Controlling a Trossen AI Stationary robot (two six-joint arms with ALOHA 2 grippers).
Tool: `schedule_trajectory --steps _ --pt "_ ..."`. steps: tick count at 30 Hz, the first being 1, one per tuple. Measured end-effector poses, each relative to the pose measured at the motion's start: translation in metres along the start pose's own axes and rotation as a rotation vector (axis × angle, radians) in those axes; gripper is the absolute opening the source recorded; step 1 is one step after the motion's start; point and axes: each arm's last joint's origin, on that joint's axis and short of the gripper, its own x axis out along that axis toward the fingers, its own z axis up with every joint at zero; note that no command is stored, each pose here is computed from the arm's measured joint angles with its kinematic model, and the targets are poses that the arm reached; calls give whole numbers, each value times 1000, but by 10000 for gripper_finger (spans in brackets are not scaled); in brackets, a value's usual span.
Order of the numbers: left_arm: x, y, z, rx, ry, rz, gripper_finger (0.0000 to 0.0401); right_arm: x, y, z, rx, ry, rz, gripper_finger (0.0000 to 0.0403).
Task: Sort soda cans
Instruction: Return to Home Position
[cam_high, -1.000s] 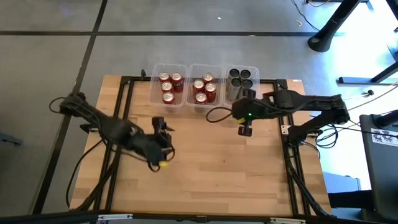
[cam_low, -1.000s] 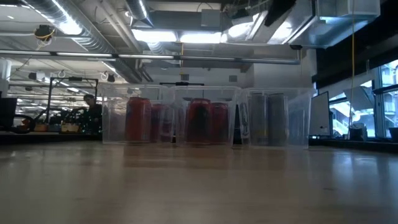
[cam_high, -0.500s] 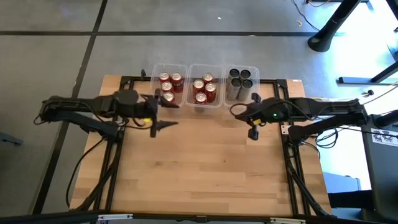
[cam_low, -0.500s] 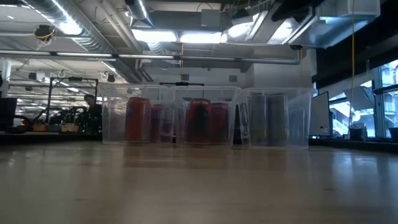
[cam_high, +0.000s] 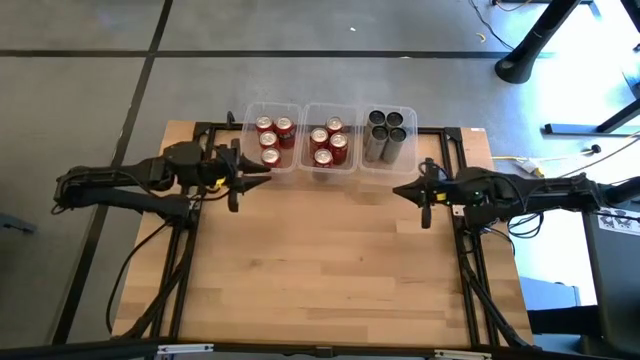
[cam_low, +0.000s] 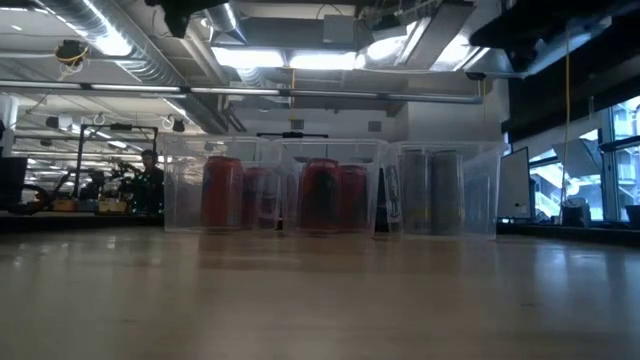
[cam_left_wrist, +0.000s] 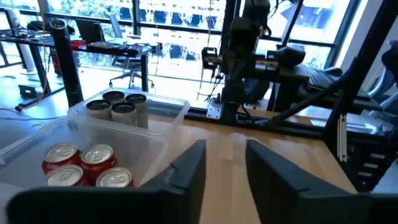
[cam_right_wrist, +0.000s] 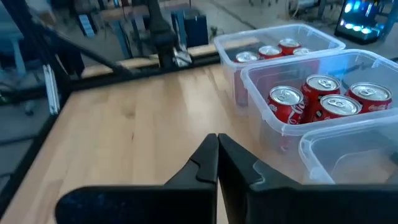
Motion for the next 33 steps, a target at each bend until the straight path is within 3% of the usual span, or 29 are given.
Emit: schedule_trajectory --steps 9,15,18,23,33 --pt "-10 0 -10 -57 -18 -5 51 -13 -8 -27 55 -118 -6 9" --pt "-8 1 -18 -36 63 10 39 -10 -10 -41 54 -110 5 9" --pt "-8 2 -23 -23 104 43 13 -6 -9 -50 55 -136 60 3" --pt "-13 2 -32 -3 22 10 8 -5 -12 -70 58 -167 70 4" --pt "-38 8 -76 -30 -128 7 5 -14 -21 -104 89 -283 62 2"
